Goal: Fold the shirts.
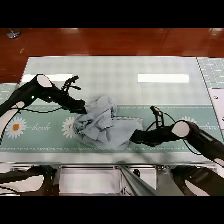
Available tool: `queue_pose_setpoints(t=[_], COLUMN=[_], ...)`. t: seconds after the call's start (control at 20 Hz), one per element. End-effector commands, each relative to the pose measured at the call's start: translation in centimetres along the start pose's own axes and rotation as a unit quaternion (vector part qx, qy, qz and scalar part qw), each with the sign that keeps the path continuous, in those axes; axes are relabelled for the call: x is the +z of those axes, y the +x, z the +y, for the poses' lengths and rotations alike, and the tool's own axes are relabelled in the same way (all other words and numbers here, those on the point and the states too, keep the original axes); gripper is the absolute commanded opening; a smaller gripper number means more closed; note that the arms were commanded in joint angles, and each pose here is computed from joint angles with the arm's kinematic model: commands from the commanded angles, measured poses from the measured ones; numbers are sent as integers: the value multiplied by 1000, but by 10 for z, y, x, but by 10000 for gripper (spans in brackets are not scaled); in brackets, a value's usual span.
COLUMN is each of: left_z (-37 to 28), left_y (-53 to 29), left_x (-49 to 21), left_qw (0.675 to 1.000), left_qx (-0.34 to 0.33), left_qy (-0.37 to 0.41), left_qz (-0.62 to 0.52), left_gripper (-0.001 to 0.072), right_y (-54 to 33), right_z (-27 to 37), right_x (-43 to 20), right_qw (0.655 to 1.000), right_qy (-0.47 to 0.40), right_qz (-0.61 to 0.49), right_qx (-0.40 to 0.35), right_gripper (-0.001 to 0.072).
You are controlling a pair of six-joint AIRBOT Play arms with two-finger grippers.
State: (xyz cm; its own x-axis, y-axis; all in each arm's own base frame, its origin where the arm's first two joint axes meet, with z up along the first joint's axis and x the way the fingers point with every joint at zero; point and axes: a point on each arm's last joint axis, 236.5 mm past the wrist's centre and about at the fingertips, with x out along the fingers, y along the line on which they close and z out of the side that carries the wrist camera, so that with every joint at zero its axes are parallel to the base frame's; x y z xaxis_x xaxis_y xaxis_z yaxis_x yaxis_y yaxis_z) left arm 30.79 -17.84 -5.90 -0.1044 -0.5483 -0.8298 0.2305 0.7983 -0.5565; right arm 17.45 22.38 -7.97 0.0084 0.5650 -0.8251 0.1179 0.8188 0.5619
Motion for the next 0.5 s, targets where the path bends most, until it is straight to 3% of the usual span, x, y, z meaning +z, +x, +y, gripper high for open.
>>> queue_pose_setpoints(t=[0.0,0.15,0.2,0.25,0.3,0.45], left_z=[4,4,3,0,-1,-7], left_y=[-12,-20,-23,-26,-32,-72], left_x=[5,7,8,9,9,23], left_qw=[1000,1000,1000,999,999,995], left_qx=[9,11,11,12,14,16], left_qy=[19,18,20,24,28,31], left_qz=[-5,-16,-20,-25,-32,-96], left_gripper=[22,22,22,22,22,22], right_y=[25,32,33,33,29,-10], right_z=[25,36,41,46,58,102], right_x=[9,36,45,50,54,73], right_qw=[999,997,997,997,997,987], right_qy=[27,39,40,26,-8,-119], right_qz=[-11,-40,-48,-52,-53,-75], right_qx=[38,48,52,54,63,83], right_gripper=[626,611,525,245,31,28])
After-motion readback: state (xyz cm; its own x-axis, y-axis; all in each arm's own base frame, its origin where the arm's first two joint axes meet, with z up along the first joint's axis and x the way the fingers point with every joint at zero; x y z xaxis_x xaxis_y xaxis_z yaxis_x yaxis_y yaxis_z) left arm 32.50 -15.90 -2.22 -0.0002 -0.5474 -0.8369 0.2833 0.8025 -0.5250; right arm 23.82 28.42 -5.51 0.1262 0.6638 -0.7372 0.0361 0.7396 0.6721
